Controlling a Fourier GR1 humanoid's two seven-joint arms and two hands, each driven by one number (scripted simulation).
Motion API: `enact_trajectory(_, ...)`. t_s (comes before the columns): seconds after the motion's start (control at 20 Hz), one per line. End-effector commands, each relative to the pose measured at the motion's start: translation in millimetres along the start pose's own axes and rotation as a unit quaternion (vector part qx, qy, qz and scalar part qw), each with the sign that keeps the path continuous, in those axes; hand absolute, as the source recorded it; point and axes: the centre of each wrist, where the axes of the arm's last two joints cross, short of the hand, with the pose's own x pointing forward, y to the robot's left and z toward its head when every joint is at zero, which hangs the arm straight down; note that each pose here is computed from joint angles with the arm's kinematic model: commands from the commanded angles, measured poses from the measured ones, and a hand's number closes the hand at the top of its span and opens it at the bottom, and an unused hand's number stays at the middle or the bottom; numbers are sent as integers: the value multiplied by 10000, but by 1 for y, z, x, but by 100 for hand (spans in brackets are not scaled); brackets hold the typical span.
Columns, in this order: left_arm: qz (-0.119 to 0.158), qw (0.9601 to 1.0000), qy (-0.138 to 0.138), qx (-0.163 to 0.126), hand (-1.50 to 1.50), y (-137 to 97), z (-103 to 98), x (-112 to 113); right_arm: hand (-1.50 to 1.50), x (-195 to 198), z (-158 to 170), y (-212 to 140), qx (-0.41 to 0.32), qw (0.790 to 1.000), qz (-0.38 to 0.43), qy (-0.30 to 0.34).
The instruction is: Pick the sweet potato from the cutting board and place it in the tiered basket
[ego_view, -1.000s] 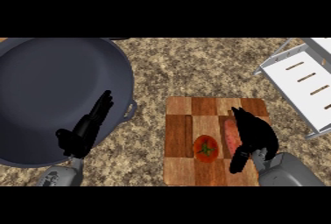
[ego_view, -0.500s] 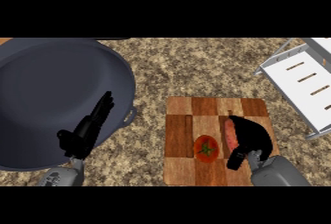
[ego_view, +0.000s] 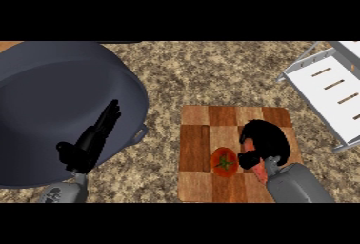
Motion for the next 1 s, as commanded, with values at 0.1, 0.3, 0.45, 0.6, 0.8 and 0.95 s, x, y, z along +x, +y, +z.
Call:
enact_trajectory(0.1, -138, 9999, -24, 30, 0, -9, 5, 2, 150, 10, 7, 3, -253, 9995, -62, -164)
enact_trajectory(0.3, -34, 9996, 83, 253, 0, 3, 4, -4, 150, -66, 18, -5, -762, 9889, -304, 1236)
enact_trajectory(0.45, -8, 9978, 218, 622, 0, 16, 15, -12, 150, -159, 13, -27, -1285, 9450, -556, 2955)
enact_trajectory(0.6, 57, 9977, 184, 651, 0, 16, 14, -6, 150, -223, 33, -67, -1964, 9058, -797, 3669)
enact_trajectory(0.8, -11, 9980, 177, 604, 0, 15, 29, -16, 150, -244, 75, -90, -2955, 8726, -1896, 3395)
enact_trajectory(0.95, -16, 9987, 148, 487, 0, 18, 18, -8, 150, -229, 92, -105, -3745, 8458, -2663, 2711)
